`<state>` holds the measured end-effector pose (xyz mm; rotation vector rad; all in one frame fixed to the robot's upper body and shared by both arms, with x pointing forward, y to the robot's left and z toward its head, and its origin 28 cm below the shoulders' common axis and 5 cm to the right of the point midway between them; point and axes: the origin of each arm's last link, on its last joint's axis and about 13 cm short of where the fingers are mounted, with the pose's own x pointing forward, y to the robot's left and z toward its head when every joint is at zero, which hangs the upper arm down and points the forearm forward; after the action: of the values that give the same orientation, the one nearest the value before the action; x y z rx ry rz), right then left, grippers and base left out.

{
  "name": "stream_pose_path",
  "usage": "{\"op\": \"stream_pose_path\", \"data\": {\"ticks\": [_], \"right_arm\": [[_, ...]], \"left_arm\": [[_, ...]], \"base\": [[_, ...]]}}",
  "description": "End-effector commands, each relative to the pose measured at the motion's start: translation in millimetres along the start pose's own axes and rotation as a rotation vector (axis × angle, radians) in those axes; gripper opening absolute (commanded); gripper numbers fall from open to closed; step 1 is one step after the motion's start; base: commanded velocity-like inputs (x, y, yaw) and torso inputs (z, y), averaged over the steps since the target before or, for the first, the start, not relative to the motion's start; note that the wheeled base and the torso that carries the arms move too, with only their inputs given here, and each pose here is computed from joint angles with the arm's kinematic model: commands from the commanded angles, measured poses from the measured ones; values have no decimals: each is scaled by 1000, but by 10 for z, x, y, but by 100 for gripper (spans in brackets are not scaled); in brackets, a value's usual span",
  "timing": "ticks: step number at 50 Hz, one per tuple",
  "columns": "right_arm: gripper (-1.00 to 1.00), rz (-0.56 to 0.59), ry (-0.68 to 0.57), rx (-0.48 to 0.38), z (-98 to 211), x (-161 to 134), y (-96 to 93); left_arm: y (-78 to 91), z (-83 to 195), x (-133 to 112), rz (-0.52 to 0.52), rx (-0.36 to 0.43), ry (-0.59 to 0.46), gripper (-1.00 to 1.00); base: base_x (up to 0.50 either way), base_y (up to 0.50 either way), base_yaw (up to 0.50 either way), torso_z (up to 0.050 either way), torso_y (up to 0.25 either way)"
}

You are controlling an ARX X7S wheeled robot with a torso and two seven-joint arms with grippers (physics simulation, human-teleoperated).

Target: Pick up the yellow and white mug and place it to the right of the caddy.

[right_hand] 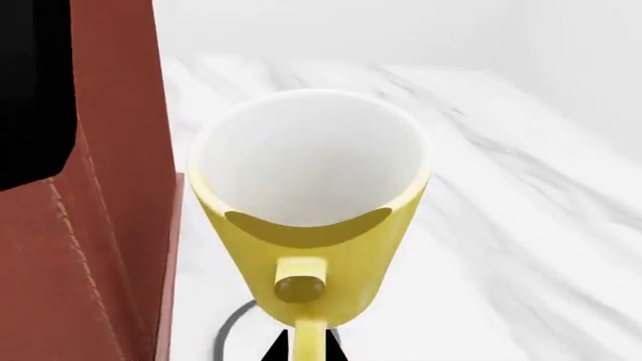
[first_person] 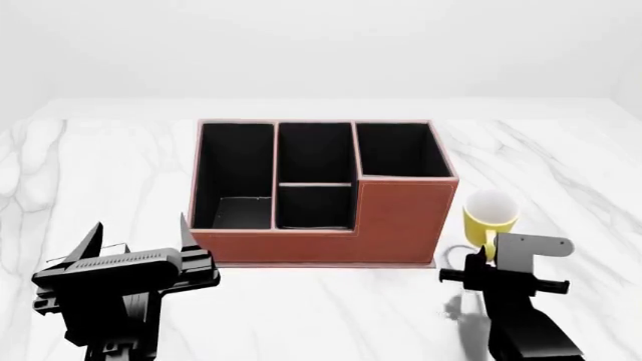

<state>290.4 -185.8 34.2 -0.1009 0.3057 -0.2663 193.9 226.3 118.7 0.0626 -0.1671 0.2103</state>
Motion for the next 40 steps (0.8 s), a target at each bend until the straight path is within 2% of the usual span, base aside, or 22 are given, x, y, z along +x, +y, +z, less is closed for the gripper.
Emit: {"op": "stream_pose_path", "data": {"ticks": [1,40], "right_arm": [[-100,9,33,-10,-78,158,-2],[-100,7,125,-6,-260,214,-18]], "left_arm": [[1,-4,0,-1,0,1,100],[5,10,-6,1,-4,-3,100]], "base": [[0,0,0,0,0],[0,0,0,0,1]]}}
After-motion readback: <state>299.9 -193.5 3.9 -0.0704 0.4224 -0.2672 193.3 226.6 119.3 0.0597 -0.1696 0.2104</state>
